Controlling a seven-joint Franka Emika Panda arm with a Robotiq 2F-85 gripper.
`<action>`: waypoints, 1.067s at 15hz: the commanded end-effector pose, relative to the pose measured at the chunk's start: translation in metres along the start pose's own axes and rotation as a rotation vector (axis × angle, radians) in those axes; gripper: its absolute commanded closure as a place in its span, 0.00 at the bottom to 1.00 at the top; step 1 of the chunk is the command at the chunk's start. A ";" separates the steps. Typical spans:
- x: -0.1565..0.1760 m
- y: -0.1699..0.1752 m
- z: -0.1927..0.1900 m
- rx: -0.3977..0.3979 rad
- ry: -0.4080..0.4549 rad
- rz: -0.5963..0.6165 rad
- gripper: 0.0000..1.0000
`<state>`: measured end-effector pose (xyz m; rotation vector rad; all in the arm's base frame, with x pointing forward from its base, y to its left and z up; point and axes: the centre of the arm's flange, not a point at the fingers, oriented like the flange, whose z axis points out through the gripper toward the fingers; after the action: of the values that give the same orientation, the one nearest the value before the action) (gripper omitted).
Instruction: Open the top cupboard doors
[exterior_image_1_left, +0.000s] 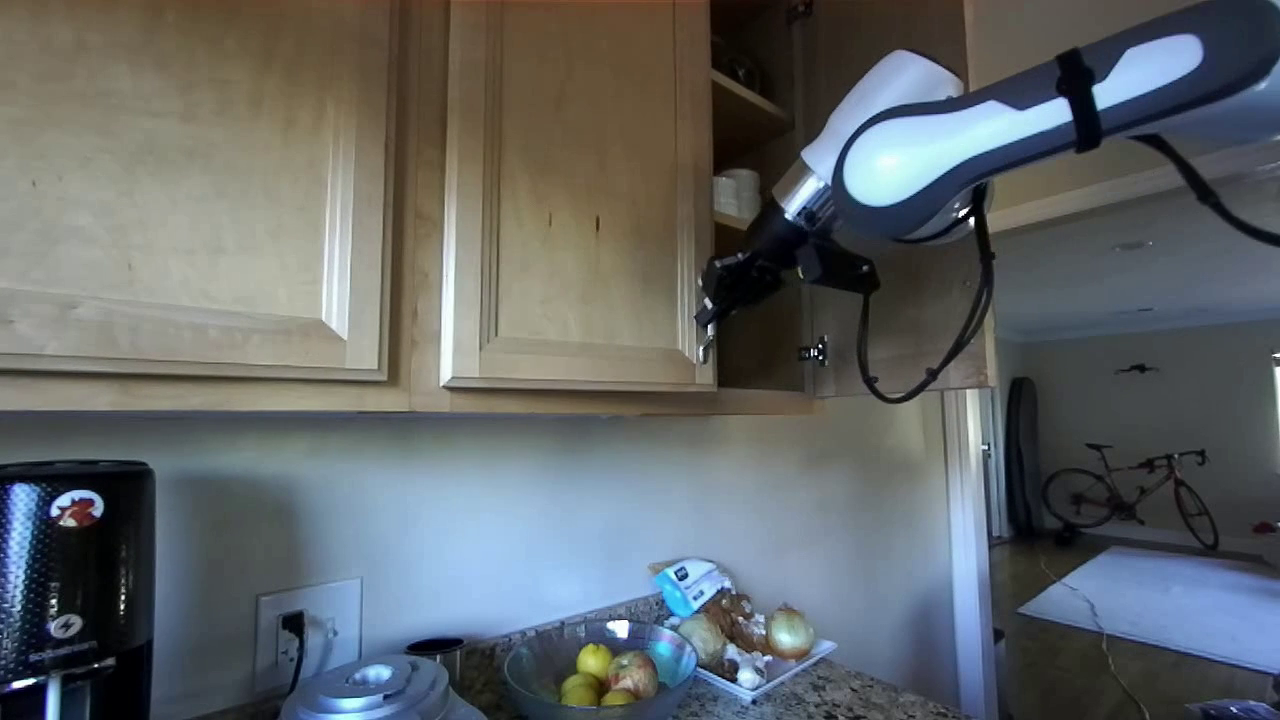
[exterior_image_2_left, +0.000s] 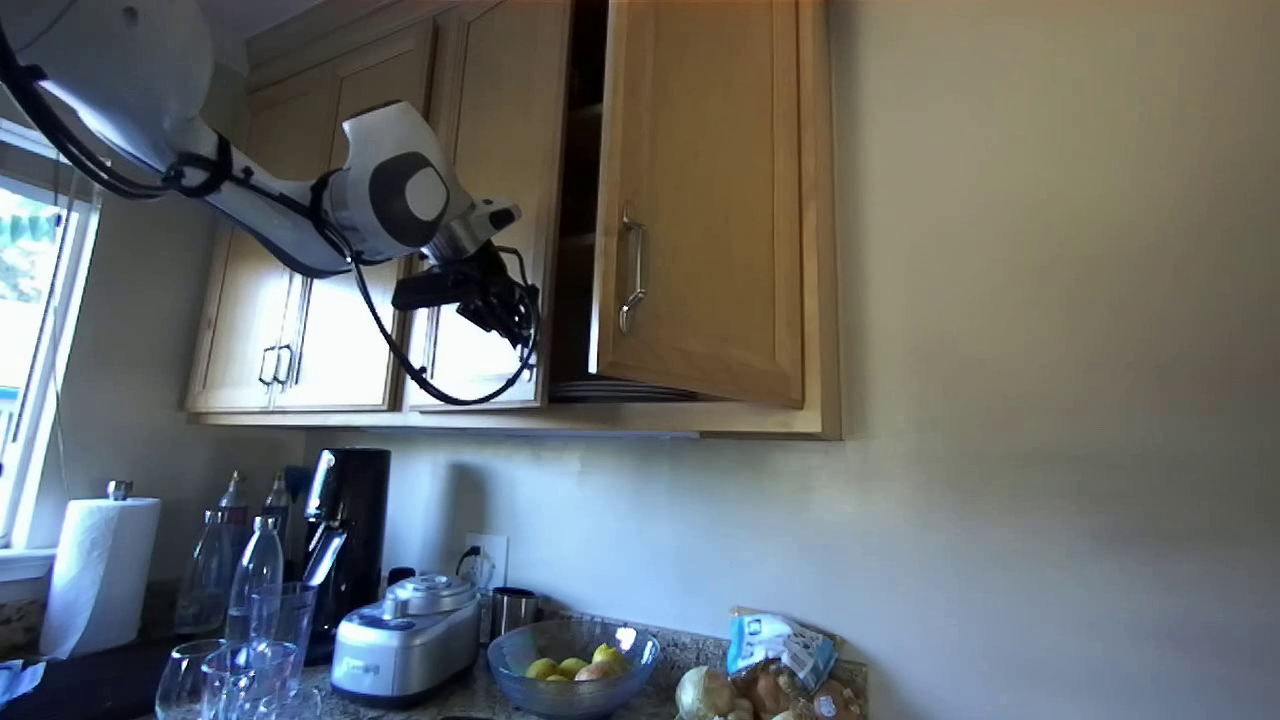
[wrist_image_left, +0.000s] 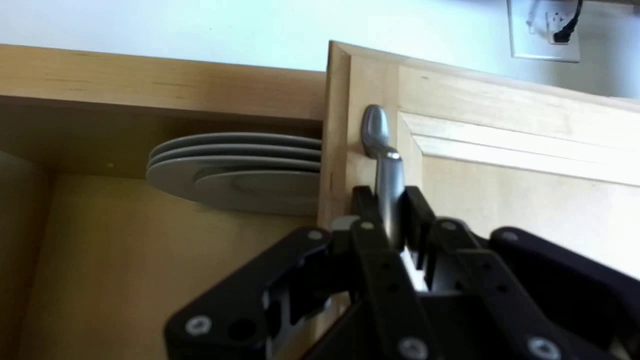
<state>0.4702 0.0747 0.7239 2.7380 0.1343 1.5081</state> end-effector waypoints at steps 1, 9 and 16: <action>-0.036 -0.054 -0.040 0.124 -0.004 -0.105 0.96; -0.072 -0.091 -0.111 0.215 -0.024 -0.222 0.57; -0.085 -0.112 -0.129 0.435 -0.115 -0.334 0.14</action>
<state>0.3066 0.1703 0.7252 2.8346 0.7677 1.4255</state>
